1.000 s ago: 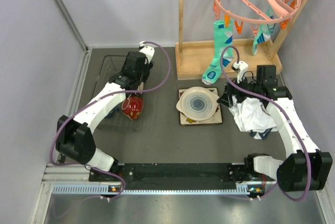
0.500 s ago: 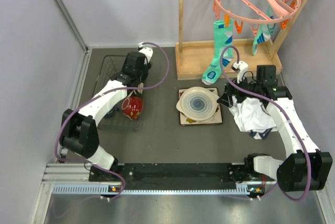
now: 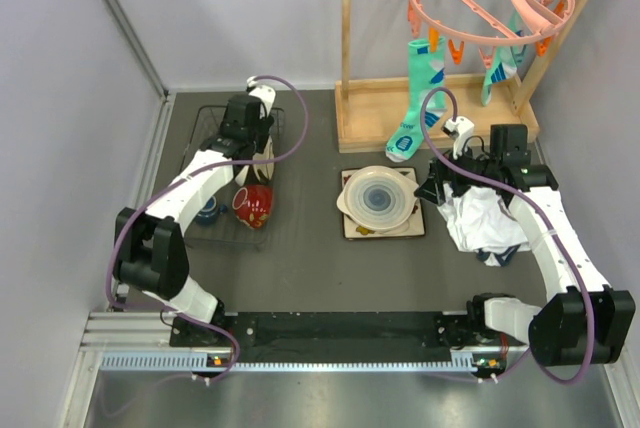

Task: Unload the mixed dishes from the dish rack
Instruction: Pick up the plate from the dish rack.

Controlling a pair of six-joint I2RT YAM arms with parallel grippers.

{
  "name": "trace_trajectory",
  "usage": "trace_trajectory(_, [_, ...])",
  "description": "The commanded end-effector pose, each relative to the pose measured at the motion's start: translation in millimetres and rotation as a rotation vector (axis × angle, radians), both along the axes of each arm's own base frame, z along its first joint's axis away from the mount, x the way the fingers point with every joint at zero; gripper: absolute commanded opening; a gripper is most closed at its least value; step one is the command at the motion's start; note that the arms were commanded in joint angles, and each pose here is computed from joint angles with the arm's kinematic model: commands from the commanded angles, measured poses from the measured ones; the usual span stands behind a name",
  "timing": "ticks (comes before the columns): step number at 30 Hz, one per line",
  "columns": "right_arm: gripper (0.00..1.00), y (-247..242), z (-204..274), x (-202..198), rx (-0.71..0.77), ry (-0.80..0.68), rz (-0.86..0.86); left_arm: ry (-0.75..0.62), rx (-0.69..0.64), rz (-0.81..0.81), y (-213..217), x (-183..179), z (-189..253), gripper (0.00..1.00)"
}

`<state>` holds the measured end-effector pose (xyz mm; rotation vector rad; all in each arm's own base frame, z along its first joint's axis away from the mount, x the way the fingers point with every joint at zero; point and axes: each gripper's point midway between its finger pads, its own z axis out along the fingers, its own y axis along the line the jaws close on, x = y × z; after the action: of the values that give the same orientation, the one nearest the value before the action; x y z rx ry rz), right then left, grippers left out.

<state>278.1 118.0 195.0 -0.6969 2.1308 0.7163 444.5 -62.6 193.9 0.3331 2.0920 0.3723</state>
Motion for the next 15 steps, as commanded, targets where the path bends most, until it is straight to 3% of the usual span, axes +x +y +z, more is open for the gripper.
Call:
trace_trajectory(1, [0.91, -0.5, 5.2, 2.3, 0.008, -0.044, 0.016, -0.058, -0.040, 0.017, 2.5, 8.4, 13.1, 0.66])
trace_trajectory(15, [0.92, -0.2, 2.3, 1.1, 0.008, -0.030, 0.020, -0.043, -0.067, 0.045, 17.2, 11.4, 2.3, 0.57])
